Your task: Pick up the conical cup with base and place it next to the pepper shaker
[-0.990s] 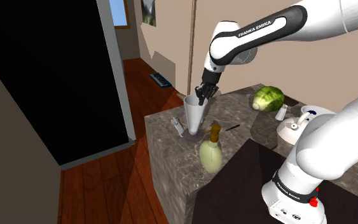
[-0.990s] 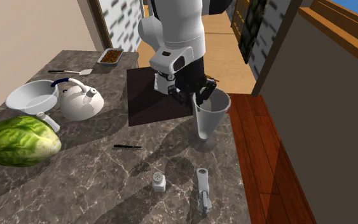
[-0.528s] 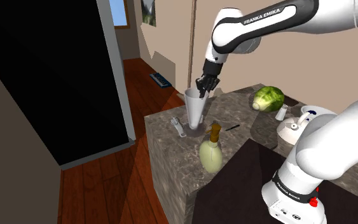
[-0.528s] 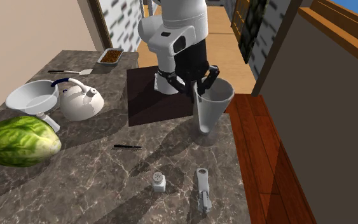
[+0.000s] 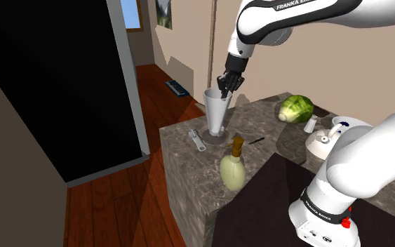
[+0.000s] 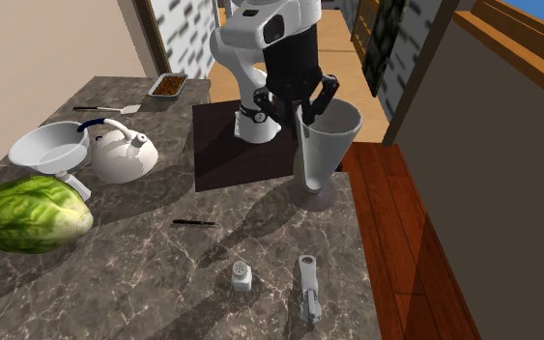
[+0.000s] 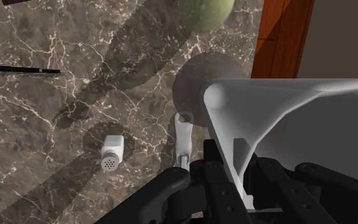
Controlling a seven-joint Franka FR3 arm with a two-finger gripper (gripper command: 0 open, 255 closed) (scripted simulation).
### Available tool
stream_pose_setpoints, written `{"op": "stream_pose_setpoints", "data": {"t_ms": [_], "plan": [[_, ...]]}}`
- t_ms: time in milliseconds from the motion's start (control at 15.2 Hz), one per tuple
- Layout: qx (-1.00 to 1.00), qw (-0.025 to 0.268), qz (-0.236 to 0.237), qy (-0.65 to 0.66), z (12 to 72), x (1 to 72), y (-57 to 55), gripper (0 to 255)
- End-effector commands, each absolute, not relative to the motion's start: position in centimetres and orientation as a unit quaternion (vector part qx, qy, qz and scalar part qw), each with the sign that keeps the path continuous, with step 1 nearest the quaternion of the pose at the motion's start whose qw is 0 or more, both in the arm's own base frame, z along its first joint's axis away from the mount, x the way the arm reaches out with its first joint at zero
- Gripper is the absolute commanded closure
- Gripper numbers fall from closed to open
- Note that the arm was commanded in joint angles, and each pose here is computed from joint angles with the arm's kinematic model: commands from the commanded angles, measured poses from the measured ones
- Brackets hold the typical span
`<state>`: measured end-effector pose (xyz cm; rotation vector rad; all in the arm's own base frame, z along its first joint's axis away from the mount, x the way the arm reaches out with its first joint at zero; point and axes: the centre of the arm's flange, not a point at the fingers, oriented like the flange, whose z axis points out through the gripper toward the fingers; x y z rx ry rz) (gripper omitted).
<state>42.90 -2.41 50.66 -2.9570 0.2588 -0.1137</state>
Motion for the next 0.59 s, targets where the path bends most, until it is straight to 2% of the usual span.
{"op": "stream_pose_setpoints", "data": {"t_ms": [0,528], "plan": [[-0.992,0.085,-0.038,0.087,51.8,43.0,-2.6,255],[-0.992,0.085,-0.038,0.087,56.0,43.0,-2.6,255]]}}
